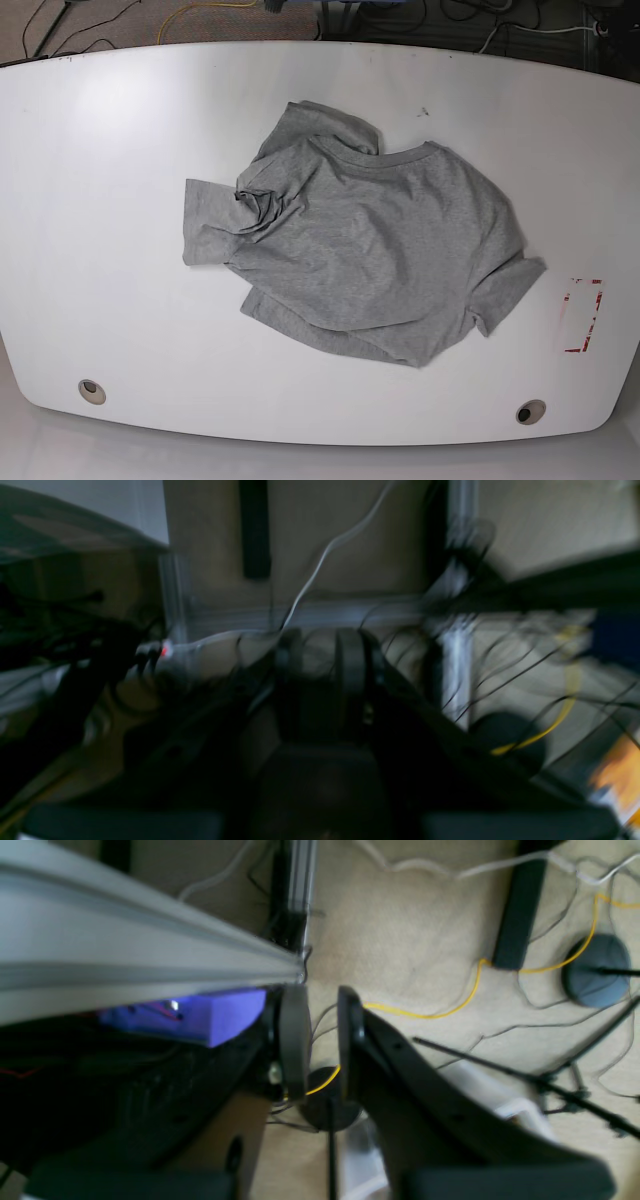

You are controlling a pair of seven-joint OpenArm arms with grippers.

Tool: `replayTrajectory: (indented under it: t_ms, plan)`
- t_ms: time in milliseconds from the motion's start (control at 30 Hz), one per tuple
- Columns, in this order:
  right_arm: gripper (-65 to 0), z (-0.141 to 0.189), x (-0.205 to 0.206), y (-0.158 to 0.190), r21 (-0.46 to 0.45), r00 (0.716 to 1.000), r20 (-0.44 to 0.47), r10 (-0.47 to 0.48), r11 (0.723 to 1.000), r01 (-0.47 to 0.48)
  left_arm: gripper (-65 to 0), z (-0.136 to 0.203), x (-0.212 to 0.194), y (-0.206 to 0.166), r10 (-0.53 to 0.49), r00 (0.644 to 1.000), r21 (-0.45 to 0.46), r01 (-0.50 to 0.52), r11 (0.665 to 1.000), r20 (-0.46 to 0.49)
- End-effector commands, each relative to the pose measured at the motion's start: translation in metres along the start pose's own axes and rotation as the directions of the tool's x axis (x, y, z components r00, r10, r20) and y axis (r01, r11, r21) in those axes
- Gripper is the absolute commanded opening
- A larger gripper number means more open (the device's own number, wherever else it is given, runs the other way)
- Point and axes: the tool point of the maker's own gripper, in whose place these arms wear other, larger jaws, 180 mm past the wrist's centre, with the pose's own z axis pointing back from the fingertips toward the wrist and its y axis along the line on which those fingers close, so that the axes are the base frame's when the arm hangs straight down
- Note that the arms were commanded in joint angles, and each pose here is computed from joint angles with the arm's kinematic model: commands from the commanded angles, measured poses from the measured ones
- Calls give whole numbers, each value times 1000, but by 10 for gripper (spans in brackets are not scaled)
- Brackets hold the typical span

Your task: Layout the t-shirt on the table in an organized manner, then fold the t-shirt properly

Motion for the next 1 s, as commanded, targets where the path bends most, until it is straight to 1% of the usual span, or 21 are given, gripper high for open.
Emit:
replayTrajectory:
  t_ms: [0, 67, 233, 333, 467, 567, 700, 800, 967]
  plan:
    - [-556, 13, 11, 1, -3, 999, 31, 8, 1000, -8, -551, 15, 13, 2, 30, 999, -9, -30, 1000, 36]
    - [-556, 19, 18, 1, -5, 999, 46, 6, 1000, -6, -551, 20, 23, 4, 49, 997, -18, -48, 999, 61]
    - [-556, 35, 38, -2, -10, 994, 100, -40, 999, 42, -551, 33, 54, 10, 81, 987, -35, -77, 996, 137]
    - [-556, 42, 46, -2, -7, 990, 122, -73, 997, 74, -551, 38, 75, 10, 98, 976, -61, -88, 994, 192]
    - [-556, 44, 52, -3, -7, 987, 139, -85, 996, 87, -551, 43, 101, 13, 111, 959, -83, -93, 992, 260]
    - [-556, 42, 55, -4, -5, 985, 151, -87, 996, 89, -551, 47, 118, 17, 108, 946, -90, -84, 992, 306]
    - [-556, 38, 64, -5, -3, 980, 180, -84, 996, 86, -551, 48, 134, 23, 87, 933, -75, -65, 995, 349]
    - [-556, 30, 78, -7, -4, 972, 222, -78, 997, 81, -551, 44, 152, 26, 78, 912, -66, -56, 996, 403]
    - [-556, 18, 103, -10, -6, 955, 291, -64, 998, 69, -550, 35, 171, 29, 75, 885, -60, -53, 997, 460]
